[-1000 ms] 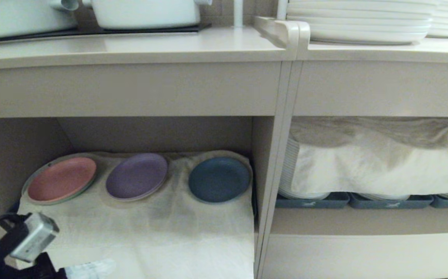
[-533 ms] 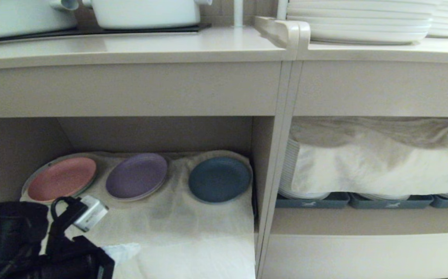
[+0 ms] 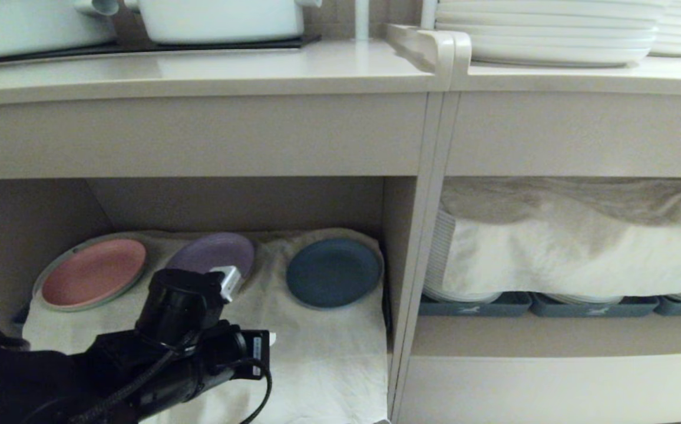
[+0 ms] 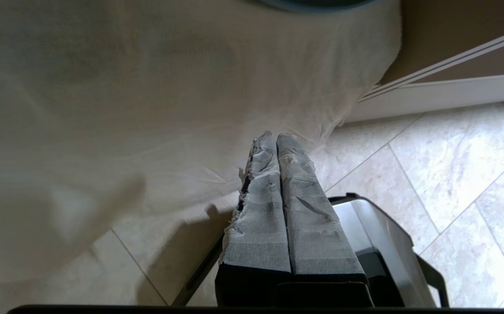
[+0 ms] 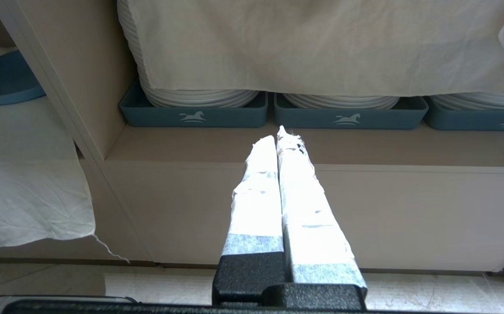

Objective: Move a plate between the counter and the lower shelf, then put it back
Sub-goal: Pick up the plate in the cupboard

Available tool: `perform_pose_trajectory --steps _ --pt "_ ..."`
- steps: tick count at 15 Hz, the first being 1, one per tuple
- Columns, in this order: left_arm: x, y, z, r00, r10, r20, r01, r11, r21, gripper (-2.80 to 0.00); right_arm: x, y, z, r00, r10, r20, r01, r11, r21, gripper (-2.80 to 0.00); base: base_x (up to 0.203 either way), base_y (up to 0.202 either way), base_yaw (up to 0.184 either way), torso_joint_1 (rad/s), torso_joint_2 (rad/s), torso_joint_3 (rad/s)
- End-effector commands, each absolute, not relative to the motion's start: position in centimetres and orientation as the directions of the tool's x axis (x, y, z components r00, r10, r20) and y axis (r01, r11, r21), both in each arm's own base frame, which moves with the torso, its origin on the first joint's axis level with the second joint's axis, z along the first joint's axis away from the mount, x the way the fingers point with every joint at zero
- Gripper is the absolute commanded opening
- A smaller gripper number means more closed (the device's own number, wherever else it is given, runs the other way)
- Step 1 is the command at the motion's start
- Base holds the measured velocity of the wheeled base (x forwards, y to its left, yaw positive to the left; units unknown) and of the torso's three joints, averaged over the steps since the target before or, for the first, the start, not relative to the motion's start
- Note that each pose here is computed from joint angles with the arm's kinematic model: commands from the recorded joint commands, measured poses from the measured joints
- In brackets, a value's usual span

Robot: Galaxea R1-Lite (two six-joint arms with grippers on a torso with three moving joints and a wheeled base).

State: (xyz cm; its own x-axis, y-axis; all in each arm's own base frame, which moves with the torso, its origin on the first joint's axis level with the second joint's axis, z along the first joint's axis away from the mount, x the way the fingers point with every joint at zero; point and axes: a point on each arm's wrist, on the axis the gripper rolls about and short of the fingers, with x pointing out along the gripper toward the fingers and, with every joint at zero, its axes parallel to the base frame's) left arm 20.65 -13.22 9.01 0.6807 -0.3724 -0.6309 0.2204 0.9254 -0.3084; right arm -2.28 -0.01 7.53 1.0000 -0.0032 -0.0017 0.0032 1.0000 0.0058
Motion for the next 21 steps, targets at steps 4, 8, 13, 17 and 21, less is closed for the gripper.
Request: perform_pose_trajectory --steps 4,8,13,17,21 --pt "22.4 -14.4 7.2 0.663 -0.336 -0.669 0.165 0.937 -0.307 -2.8 -2.3 0.0 7.5 1.0 -0.003 -0.002 0.003 1.0 0.006 -2.8 0.0 0.0 0.0 0.0 0.0 0.0" --pt "24.2 -15.7 7.3 0.68 -0.335 -0.652 0.135 0.932 -0.338 -2.8 -2.3 0.0 7.5 1.0 -0.003 -0.002 0.003 1.0 0.006 -2.8 0.0 0.0 0.0 0.0 0.0 0.0" --pt "25.6 -16.2 7.5 0.689 -0.318 -0.652 0.107 0.934 -0.342 -2.8 -2.3 0.0 7.5 1.0 -0.003 -0.002 0.003 1.0 0.006 -2.8 0.0 0.0 0.0 0.0 0.0 0.0" --pt "27.7 -16.6 7.9 0.702 -0.303 -0.645 0.073 0.931 -0.357 -2.8 -2.3 0.0 7.5 1.0 -0.003 -0.002 0.003 1.0 0.006 -2.8 0.0 0.0 0.0 0.0 0.0 0.0" --pt "28.9 -16.5 7.6 0.708 -0.274 -0.651 0.035 0.934 -0.355 0.0 -2.3 0.0 7.5 1.0 -0.003 -0.001 0.003 1.0 0.006 -2.8 0.0 0.0 0.0 0.0 0.0 0.0"
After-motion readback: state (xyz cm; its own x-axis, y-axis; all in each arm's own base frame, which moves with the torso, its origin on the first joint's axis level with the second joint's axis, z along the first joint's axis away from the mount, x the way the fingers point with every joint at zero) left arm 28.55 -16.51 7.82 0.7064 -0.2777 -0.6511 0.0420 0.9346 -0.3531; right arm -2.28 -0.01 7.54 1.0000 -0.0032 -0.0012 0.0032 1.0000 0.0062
